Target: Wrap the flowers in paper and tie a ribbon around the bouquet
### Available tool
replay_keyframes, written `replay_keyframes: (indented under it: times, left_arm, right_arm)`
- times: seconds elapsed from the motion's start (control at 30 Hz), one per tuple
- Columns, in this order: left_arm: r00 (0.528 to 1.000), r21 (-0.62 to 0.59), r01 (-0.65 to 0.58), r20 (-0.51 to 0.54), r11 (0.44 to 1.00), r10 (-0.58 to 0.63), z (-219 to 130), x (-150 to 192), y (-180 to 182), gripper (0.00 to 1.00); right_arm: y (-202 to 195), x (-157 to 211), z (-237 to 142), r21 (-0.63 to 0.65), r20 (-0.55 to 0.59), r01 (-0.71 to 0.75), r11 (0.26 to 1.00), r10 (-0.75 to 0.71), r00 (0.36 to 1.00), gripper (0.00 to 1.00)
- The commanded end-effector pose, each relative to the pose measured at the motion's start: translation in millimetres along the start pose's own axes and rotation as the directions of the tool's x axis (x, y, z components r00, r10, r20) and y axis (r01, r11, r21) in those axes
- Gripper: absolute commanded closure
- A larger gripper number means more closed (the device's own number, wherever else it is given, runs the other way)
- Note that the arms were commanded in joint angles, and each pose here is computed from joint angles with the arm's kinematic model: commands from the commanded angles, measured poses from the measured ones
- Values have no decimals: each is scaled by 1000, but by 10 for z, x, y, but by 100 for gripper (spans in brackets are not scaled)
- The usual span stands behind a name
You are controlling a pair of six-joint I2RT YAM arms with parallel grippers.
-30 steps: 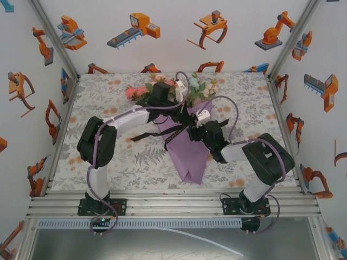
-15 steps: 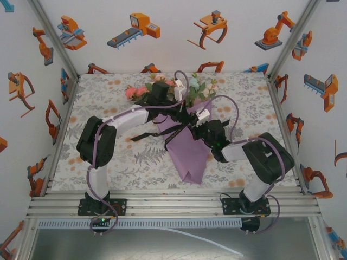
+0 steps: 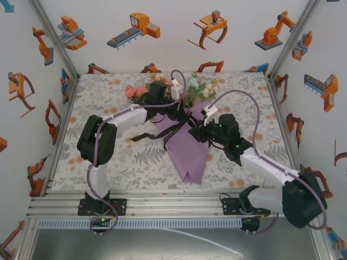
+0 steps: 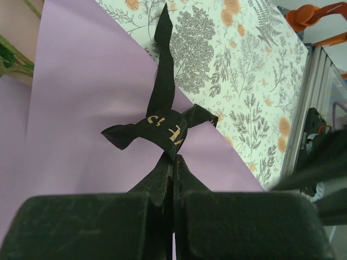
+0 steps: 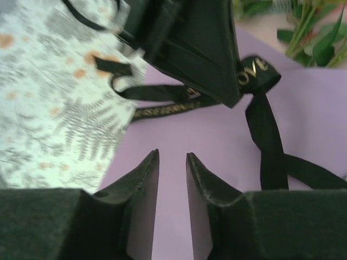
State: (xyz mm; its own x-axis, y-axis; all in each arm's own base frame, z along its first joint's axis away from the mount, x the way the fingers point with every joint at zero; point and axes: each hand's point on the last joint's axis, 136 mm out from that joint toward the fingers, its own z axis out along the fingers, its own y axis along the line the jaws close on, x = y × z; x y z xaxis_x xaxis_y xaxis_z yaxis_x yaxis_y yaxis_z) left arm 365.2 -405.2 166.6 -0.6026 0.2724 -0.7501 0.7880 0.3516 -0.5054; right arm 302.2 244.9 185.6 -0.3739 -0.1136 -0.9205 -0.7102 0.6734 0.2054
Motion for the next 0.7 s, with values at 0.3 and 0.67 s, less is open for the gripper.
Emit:
replay_keyframes:
  times: [0.3, 0.67]
  left_arm:
    - [998, 48, 69, 6, 996, -69, 50, -6, -122, 100]
    - [992, 46, 120, 38, 992, -121, 14, -74, -137, 100]
  right_arm:
    - [-503, 166, 448, 232, 64, 318, 919, -341, 938, 54]
    - [-615, 26, 587, 360, 157, 333, 871, -409, 899, 34]
